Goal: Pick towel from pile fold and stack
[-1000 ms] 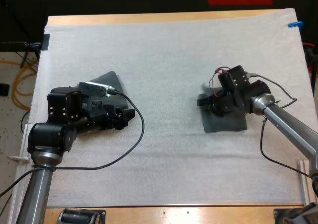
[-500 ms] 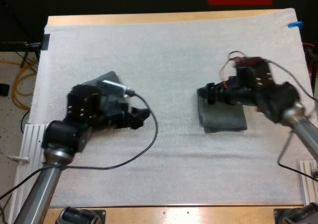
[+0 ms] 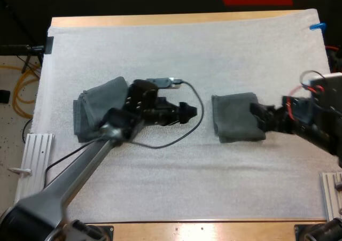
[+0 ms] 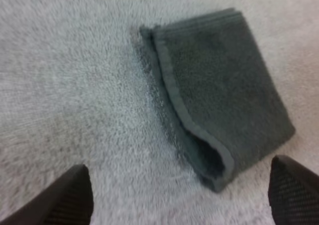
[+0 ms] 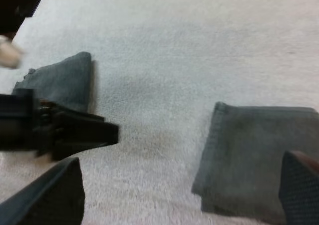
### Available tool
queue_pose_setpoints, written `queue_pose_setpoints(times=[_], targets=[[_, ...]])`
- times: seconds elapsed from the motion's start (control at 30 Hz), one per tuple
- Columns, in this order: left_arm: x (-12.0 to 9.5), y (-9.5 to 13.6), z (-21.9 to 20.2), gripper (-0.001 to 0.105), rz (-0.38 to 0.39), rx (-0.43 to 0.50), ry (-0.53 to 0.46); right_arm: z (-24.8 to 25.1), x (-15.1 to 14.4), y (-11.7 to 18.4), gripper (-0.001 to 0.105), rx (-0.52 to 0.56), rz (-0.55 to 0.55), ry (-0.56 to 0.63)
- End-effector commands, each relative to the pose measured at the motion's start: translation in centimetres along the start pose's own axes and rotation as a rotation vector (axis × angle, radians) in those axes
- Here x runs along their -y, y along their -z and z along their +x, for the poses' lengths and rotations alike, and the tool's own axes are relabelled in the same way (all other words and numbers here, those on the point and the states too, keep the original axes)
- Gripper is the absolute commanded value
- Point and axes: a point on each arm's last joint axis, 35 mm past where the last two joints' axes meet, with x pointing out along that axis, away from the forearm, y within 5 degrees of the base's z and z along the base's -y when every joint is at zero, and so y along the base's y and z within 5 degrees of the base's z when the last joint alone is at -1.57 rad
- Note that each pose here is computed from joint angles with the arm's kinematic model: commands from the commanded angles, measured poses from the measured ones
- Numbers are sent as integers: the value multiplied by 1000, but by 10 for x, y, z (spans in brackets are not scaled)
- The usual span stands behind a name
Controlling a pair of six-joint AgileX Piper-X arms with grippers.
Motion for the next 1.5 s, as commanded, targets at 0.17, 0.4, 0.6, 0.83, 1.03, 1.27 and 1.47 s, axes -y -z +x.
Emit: queue_pose_setpoints(times=[0.17, 0.4, 0.6, 0.83, 1.03, 1.27, 1.47], targets=[[13, -13, 54, 71, -10, -66, -10, -26, -1, 14, 77, -45, -4, 35], [22, -14, 108, 71, -41, -189, -64, -27, 0, 19, 77, -89, -1, 45], [14, -13, 127, 71, -133, -268, -118, -27, 0, 19, 77, -89, -3, 44], [13, -6, 138, 71, -206, -358, -85, -27, 0, 19, 77, -84, -12, 44], [15, 3, 149, 70, -247, -379, -103, -27, 0, 19, 77, -84, -12, 44], [22, 2, 154, 70, -297, -380, -92, -27, 0, 19, 77, -84, -12, 44], [30, 7, 158, 70, -340, -391, -66, -27, 0, 19, 77, -84, -12, 41]])
